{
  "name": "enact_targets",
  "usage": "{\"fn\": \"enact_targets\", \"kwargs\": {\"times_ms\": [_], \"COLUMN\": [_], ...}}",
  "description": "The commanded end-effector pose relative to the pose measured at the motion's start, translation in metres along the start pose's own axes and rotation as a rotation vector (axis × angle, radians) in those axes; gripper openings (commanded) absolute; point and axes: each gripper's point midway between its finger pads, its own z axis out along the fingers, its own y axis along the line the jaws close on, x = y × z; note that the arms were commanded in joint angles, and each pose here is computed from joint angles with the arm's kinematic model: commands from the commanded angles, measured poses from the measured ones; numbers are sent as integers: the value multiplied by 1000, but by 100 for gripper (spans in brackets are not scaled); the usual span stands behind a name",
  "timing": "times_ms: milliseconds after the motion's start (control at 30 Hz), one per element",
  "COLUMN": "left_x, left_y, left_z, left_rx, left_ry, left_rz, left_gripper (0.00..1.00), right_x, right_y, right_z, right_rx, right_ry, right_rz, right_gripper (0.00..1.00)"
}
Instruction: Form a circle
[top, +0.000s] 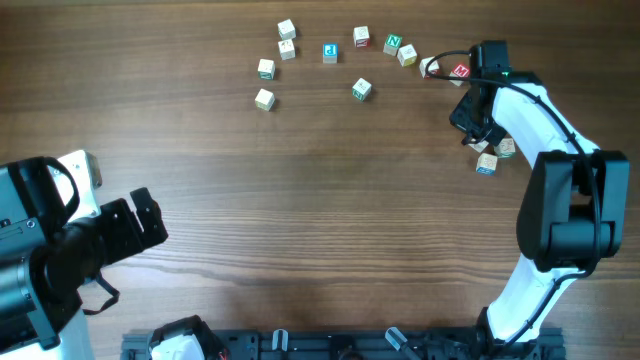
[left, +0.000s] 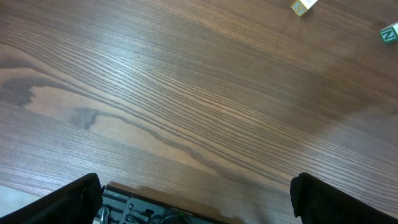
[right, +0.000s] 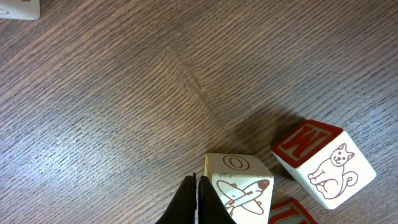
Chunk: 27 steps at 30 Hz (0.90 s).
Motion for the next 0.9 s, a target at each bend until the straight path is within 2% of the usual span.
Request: {"fn": "enact_targets", "kwargs": {"times_ms": [0, 267, 400, 633, 867], "left_x": [1, 1, 1, 1, 1], "left_y": [3, 3, 3, 3, 3], "left_z": [0, 0, 0, 0, 0], "left_rx": [-12, -12, -12, -12, -12], "left_ry": [-6, -6, -6, -6, -6], "left_rz": [-16, -16, -16, -16, -16], "left_gripper": [100, 100, 100, 100, 100], "right_x": [-7, -22, -28, -47, -40], "right_y": [-3, 8, 0, -14, -42], "right_z": [1, 0, 0, -12, -9], "right_rx": [23, -26, 12, 21, 85], "right_ry": [-25, -85, -116, -110, -44], "right_rz": [26, 24, 61, 103, 148], "right_gripper": [4, 4, 4, 4, 5]}}
